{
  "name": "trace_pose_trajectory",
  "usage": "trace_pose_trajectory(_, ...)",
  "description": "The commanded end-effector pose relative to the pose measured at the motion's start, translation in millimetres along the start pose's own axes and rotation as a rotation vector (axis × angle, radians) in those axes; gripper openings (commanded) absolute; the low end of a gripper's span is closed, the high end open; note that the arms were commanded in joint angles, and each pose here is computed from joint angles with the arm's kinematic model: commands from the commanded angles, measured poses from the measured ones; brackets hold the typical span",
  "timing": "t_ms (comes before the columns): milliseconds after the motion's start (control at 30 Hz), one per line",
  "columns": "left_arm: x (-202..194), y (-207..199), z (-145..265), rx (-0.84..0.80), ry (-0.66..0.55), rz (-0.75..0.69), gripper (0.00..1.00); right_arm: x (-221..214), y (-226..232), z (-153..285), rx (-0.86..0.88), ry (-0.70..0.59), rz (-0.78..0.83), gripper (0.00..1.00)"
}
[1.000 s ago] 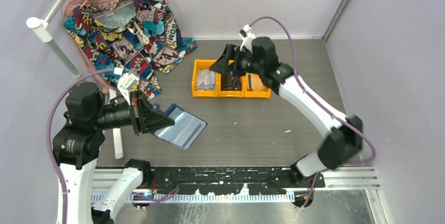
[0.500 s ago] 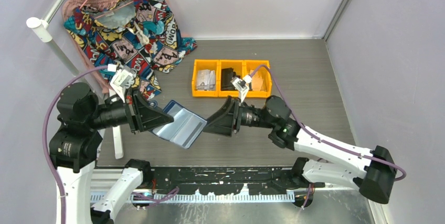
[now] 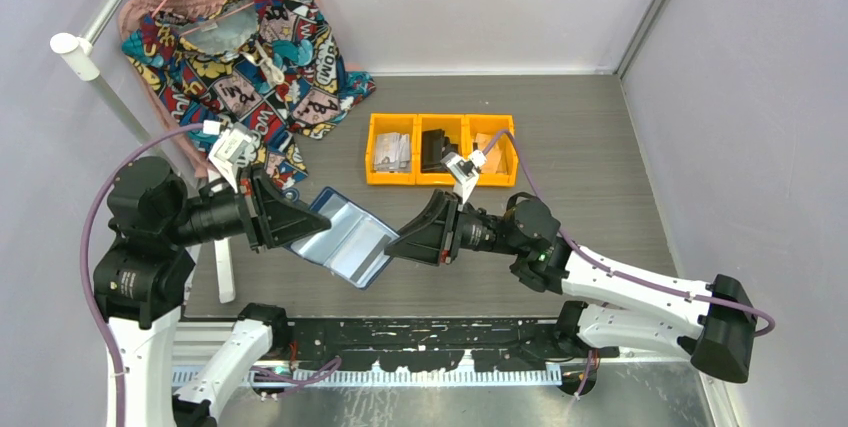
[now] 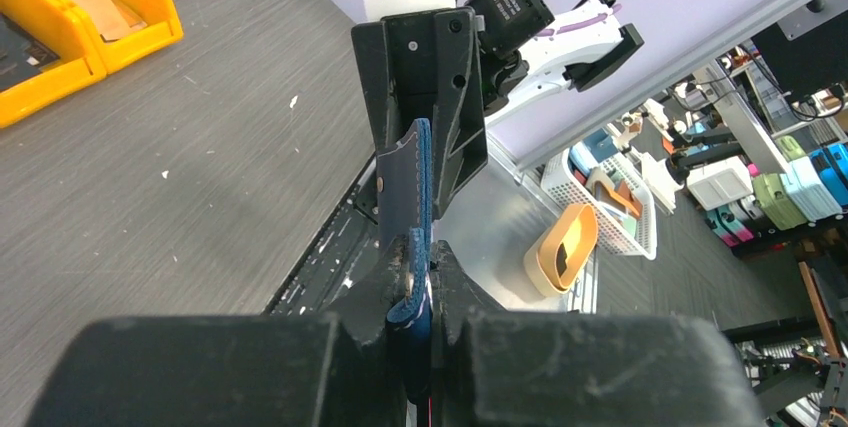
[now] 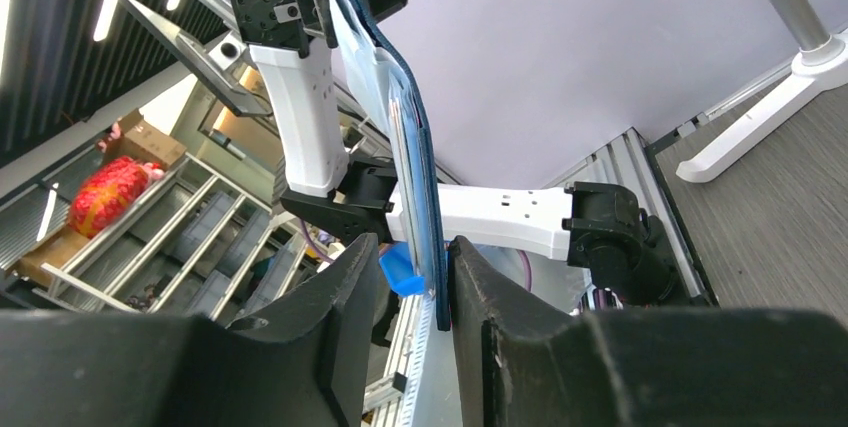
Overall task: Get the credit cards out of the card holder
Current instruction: Remove the credit card from the card holder.
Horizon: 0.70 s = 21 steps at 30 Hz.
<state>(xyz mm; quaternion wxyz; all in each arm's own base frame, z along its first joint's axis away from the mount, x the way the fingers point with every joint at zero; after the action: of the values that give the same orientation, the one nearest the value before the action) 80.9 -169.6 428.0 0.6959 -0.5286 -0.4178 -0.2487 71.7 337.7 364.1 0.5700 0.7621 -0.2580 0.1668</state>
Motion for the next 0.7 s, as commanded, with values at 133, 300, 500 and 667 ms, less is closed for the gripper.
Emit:
trace_pose_trajectory(133,14,1,2,0.045,-0.045,-0.062,0.00,8,30,0,0.080,-0.042,0.076,0.37)
trace_pose_trajectory(300,16,6,1,0.073,-0.052,-0.053,0.00,1,32,-4,0.077,-0.015,0.095,0.37)
trace_pose_trajectory(500,17,7,1,0.081,-0.056,-0.048,0.00,2,33,-5,0.070,-0.022,0.111,0.27)
trace_pose_trajectory(667,17,7,1,0.079,-0.056,-0.039,0.00,6,34,-5,0.053,-0.036,0.120,0.19)
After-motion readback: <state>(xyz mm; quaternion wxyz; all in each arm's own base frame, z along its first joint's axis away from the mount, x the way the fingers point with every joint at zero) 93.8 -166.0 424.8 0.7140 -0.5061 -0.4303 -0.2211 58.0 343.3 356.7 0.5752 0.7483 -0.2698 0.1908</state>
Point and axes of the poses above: each gripper's point midway between its finger pads, its own z axis back along the fingers, its own y axis along the line the jaws close on, x = y × z, the point moved 1 cm from there along z, back along the fingers, and after that the axes turned 5 degrees about -z, right-handed, at the moved point
